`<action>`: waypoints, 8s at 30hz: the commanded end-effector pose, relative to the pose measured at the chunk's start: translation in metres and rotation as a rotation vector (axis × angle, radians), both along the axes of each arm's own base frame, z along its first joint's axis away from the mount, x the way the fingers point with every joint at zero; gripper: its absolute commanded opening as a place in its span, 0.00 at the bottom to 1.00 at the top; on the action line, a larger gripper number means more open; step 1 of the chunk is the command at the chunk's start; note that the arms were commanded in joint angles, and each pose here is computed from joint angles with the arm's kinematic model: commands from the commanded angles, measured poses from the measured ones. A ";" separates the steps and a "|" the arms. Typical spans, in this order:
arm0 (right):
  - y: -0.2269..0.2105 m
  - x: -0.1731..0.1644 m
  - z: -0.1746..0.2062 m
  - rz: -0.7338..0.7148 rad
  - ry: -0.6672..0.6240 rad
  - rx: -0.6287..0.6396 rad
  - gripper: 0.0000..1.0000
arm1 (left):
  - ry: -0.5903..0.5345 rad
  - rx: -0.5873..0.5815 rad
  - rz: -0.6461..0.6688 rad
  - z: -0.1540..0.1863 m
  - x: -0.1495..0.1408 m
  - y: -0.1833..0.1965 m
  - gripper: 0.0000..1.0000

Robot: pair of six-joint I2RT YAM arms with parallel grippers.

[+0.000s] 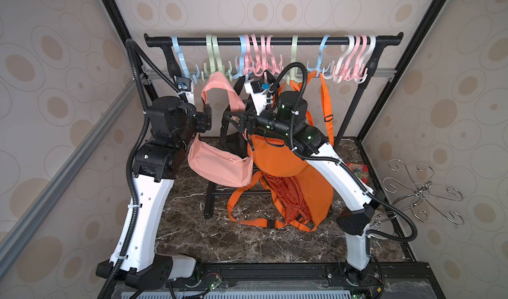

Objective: Hang the bag on a hook
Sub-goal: Hang the bag on the hook, then pick up the bag from the bag, then hang the bag on the hook.

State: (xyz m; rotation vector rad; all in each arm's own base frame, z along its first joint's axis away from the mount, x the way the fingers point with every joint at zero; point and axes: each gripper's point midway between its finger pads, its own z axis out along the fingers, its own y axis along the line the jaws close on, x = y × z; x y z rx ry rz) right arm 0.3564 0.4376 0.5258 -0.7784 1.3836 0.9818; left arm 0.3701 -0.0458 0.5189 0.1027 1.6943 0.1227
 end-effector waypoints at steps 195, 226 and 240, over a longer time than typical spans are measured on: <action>-0.298 -0.080 0.076 -0.982 -0.387 -0.270 0.00 | -0.166 0.076 -0.645 0.062 -0.079 -0.330 0.00; -0.349 -0.035 0.172 -1.016 -0.465 -0.148 0.00 | -0.364 -0.061 -0.705 0.059 -0.078 -0.333 0.69; -0.338 0.022 0.151 -0.997 -0.421 -0.181 0.00 | -0.360 -0.107 -0.642 0.031 -0.101 -0.275 0.65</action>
